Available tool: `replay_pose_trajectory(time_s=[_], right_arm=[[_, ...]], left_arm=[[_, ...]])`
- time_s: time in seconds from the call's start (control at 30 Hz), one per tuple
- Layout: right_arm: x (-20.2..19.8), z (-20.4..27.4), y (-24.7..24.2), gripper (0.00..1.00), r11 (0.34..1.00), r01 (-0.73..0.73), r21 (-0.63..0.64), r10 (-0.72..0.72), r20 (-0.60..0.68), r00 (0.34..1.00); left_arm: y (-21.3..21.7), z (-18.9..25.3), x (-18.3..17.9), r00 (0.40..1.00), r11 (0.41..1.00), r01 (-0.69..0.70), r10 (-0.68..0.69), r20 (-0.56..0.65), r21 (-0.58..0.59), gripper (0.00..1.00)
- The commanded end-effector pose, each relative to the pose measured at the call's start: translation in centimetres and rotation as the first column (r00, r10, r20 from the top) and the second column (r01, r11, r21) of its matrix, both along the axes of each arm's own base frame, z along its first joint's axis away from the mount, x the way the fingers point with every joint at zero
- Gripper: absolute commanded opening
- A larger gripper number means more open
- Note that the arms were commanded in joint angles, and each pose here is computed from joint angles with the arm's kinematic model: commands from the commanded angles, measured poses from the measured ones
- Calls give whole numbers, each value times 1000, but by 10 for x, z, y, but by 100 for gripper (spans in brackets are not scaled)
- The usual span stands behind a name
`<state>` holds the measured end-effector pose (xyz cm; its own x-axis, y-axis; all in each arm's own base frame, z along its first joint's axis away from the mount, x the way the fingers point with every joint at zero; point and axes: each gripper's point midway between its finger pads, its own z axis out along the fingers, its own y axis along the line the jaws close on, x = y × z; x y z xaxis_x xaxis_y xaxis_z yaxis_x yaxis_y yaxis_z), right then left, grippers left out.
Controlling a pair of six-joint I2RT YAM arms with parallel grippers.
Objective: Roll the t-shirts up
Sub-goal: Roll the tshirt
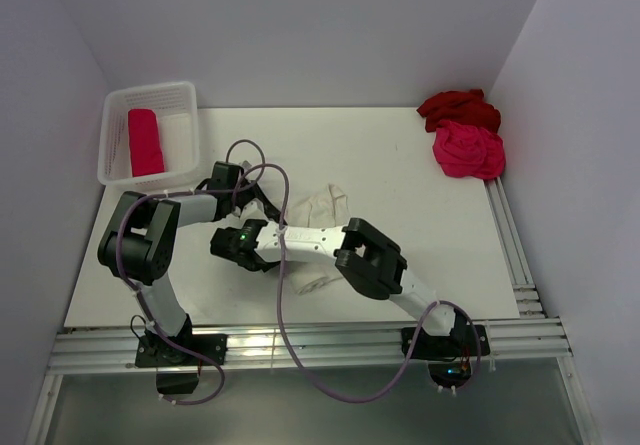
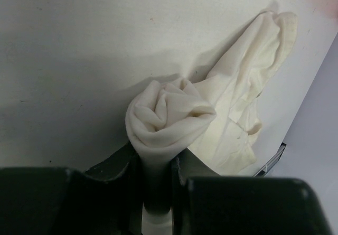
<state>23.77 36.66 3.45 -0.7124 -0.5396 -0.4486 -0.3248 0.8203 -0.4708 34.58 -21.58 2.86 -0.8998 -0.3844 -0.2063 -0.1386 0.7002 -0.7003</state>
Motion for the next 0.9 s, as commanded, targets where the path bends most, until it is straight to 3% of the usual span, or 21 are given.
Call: replay_pose_trajectory(time_s=[0.0, 0.1, 0.2, 0.4, 0.47, 0.5, 0.53, 0.7, 0.87], right_arm=[[5, 7, 5, 76, 999, -17, -33, 19, 72, 997], [4, 5, 6, 74, 999, -19, -42, 22, 76, 997], [4, -2, 1, 66, 998, -8, -68, 13, 77, 997], [5, 7, 2, 32, 999, -7, -39, 11, 113, 994], [4, 9, 1, 26, 1000, 4, -20, -1, 109, 994], [3, 9, 0, 19, 1000, 6, -12, -4, 99, 995], [2, 6, -1, 1, 1000, 10, 0, -10, 90, 996], [-2, 16, -3, 0, 987, 57, 153, -62, 29, 998], [-4, 21, -16, 0, 923, 159, 350, -126, -116, 985]], left_arm=[[-4, 0, -12, 999, 1000, 27, -27, -32, 13, 0], [-3, -1, -12, 999, 1000, 27, -27, -32, 15, 0], [-2, 0, -13, 999, 1000, 27, -26, -31, 13, 0], [-3, 0, -17, 999, 1000, 28, -28, -34, 3, 2], [-5, 4, -14, 999, 999, 32, -32, -8, -13, 7], [-6, 5, -14, 1000, 999, 30, -30, -4, -19, 10], [-6, 8, -14, 1000, 999, 30, -30, 4, -23, 19], [-7, 13, -12, 999, 999, 26, -26, 21, -34, 41], [-6, 16, -11, 999, 999, 17, -16, 30, -51, 56]])
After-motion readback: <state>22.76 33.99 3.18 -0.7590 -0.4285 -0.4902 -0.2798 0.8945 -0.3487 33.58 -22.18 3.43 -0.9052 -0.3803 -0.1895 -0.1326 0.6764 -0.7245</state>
